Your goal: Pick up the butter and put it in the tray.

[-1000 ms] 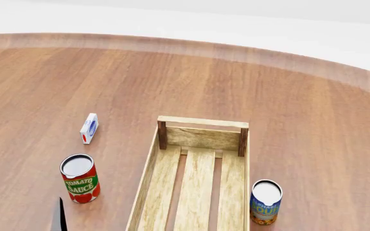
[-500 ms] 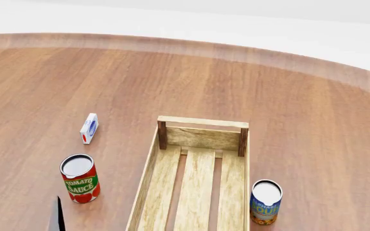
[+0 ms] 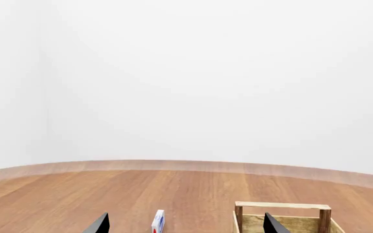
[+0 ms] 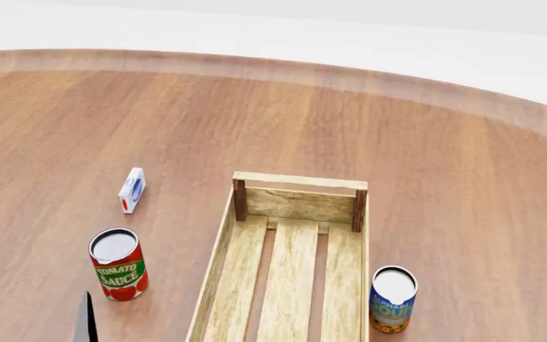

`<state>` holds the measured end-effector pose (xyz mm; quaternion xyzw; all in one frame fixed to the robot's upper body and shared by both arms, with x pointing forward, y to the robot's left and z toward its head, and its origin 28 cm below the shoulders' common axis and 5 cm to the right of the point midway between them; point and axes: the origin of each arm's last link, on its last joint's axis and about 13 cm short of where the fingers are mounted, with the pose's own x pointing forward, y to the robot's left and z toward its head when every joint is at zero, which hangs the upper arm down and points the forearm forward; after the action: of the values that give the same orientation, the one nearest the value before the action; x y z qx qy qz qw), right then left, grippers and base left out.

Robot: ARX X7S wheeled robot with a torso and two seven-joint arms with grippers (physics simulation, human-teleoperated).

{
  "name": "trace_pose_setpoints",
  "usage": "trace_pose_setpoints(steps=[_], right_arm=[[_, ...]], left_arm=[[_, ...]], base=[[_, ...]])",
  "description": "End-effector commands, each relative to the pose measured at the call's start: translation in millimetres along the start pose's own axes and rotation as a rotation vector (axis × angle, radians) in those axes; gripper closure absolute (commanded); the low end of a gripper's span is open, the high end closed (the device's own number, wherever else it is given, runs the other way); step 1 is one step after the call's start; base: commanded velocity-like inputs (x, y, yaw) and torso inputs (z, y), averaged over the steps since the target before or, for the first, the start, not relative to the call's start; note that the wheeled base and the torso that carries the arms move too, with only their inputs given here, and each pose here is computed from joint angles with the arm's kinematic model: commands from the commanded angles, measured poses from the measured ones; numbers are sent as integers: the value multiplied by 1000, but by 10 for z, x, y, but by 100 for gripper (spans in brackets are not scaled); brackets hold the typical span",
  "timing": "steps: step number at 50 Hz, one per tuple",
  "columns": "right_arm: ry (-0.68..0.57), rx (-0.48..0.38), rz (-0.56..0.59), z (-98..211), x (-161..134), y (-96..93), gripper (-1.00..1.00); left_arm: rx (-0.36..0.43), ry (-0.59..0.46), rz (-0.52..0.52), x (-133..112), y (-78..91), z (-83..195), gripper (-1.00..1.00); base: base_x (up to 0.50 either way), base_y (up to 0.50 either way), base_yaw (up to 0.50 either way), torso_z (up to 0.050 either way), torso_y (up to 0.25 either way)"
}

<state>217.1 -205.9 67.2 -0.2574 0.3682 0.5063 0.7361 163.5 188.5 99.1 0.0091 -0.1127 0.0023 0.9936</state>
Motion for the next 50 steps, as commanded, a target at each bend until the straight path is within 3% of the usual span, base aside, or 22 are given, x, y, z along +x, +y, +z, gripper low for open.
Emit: trace_pose_setpoints(steps=[1, 32, 43, 50], right_arm=[[-32, -24, 21, 32, 7, -11, 100], [-75, -114, -38, 453, -485, 8, 100], [-209, -119, -50, 633, -684, 43, 100], [-347, -135, -123, 815, -894, 39, 100]], left_arm=[[13, -21, 12, 44, 21, -1, -100], [1, -33, 14, 31, 36, 77, -100], [-4, -37, 11, 26, 33, 96, -100], [-8, -44, 14, 16, 40, 134, -100]], base=[[0, 0, 0, 0, 0], [0, 0, 0, 0, 0], [0, 0, 0, 0, 1], [0, 0, 0, 0, 1]])
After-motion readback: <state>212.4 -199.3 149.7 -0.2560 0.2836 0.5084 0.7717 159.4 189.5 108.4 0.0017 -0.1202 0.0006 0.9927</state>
